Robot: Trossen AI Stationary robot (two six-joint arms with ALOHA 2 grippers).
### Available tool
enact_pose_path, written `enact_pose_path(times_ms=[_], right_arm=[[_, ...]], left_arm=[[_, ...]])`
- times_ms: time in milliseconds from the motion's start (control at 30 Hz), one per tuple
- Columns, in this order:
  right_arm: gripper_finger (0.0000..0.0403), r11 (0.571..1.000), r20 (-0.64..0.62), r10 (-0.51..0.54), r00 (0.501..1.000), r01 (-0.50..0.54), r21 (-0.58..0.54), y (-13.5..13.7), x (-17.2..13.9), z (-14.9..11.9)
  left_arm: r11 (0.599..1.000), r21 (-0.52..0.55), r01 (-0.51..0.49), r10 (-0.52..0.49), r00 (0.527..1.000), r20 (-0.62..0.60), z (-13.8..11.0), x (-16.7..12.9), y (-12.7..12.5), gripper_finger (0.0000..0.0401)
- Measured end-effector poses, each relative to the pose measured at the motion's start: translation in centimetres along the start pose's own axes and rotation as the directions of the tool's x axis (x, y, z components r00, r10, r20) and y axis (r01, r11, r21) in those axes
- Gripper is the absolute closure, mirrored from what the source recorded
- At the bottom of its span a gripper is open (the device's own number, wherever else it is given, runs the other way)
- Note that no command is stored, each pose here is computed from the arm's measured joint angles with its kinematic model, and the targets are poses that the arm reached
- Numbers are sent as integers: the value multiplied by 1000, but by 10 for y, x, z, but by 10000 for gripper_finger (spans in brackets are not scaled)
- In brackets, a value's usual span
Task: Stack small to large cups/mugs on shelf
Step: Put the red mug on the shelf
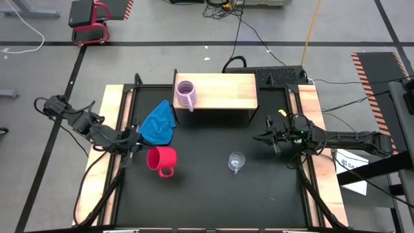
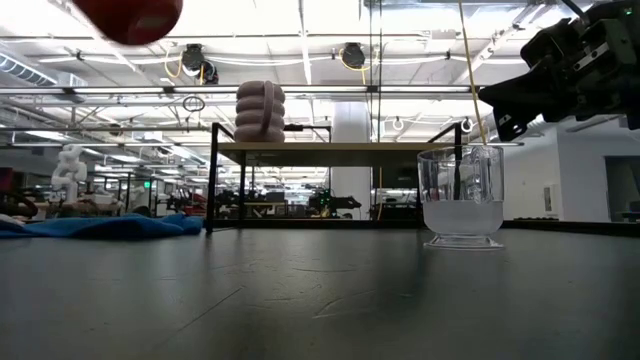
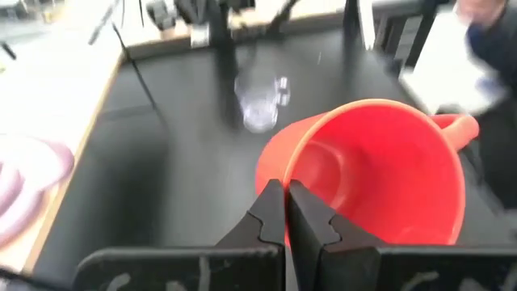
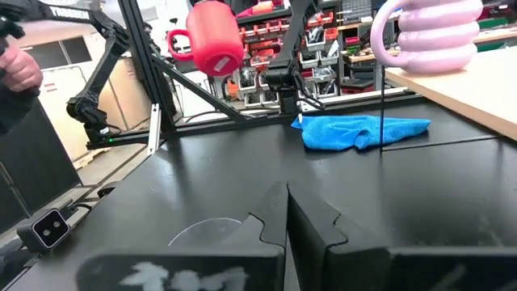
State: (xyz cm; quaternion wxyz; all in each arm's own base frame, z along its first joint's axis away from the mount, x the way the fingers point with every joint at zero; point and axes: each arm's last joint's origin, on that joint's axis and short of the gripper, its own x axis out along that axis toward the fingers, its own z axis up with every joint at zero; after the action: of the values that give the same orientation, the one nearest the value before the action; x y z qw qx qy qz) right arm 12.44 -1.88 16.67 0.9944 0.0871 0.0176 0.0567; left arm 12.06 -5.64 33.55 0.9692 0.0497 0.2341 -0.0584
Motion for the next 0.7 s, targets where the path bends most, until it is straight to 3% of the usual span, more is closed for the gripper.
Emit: enact_pose_path(times_ms=[300, 700], right_arm=[[403, 1000, 5, 1, 1000, -1, -1, 0, 0, 1], [403, 1000, 5, 1, 1000, -1, -1, 0, 0, 0]], left_arm=[[999, 37, -17, 11, 989, 145, -13, 12, -2, 400], [992, 64, -108, 96, 980, 175, -35, 40, 7, 399]])
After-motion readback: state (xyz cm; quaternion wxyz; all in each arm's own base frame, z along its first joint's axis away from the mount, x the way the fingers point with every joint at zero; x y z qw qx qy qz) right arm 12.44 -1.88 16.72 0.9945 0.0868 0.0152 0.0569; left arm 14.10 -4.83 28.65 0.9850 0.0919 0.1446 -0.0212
